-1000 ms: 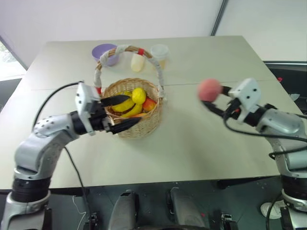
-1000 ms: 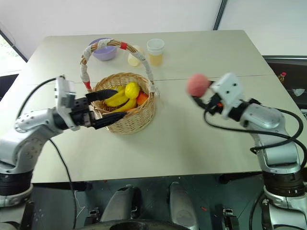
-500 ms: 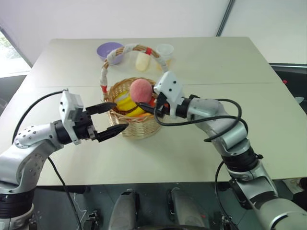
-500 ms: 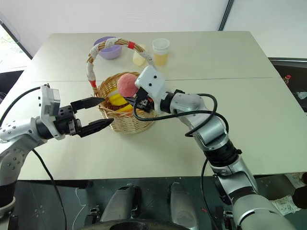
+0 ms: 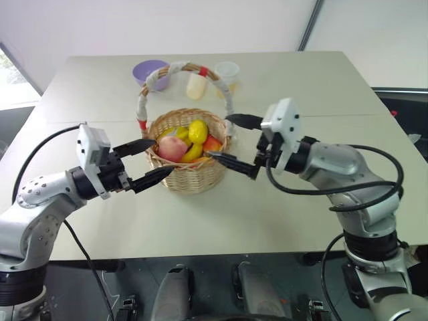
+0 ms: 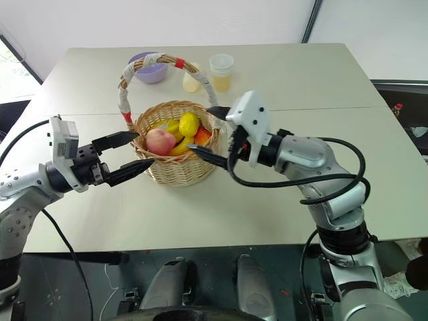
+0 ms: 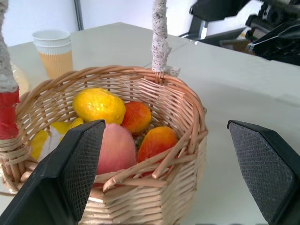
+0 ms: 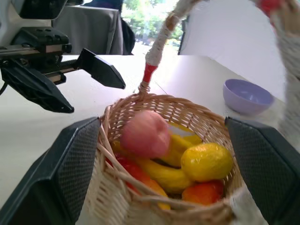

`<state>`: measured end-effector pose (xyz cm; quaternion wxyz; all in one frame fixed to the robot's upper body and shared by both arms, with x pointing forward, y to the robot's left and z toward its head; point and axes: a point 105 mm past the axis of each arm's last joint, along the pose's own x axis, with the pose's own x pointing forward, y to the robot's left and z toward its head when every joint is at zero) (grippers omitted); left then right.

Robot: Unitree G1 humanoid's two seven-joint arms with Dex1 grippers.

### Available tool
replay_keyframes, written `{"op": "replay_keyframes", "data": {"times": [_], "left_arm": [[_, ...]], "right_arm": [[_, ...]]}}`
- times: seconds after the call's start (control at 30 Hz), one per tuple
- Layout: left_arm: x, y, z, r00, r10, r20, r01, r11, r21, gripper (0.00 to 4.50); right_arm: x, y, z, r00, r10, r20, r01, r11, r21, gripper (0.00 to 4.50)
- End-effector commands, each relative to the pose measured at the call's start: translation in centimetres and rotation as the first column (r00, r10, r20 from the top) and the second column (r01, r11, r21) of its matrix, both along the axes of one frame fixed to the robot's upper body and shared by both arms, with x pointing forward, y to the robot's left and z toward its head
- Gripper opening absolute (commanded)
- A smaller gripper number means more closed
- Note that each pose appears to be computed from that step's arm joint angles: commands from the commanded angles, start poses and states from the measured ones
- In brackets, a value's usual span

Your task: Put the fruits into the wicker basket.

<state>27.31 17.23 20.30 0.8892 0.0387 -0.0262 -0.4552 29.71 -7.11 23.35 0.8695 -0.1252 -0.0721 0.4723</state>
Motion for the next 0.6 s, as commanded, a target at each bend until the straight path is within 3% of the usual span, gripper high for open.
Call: {"op": "replay_keyframes", "data": {"times": [0.03, 0.13, 0.33, 0.43, 0.6], "left_arm": [[0.2, 0.0, 0.5, 0.999, -0.002, 0.036, 0.002, 1.0, -0.001, 4.5], [0.4, -0.2, 0.4, 0.999, -0.005, 0.037, 0.005, 1.0, -0.001, 4.5], [0.5, -0.6, 0.3, 0.999, -0.017, 0.038, 0.017, 1.0, 0.0, 4.5], [0.4, -0.8, 0.3, 0.999, -0.018, 0.038, 0.018, 1.0, -0.004, 4.5], [0.3, -1.0, 0.2, 0.999, -0.02, 0.037, 0.021, 1.0, -0.011, 4.5]], "right_arm": [[2.5, -1.5, -0.5, 0.983, -0.177, -0.055, 0.18, 0.982, 0.058, 4.41], [4.4, -1.6, -1.2, 0.96, -0.26, -0.103, 0.271, 0.956, 0.115, 4.41], [6.8, 0.2, -1.9, 0.95, -0.259, -0.173, 0.295, 0.925, 0.239, 4.41], [6.9, 0.2, -1.9, 0.951, -0.256, -0.174, 0.295, 0.919, 0.26, 3.1], [6.4, 0.4, -1.6, 0.96, -0.23, -0.159, 0.267, 0.923, 0.278, 0.34]]}}
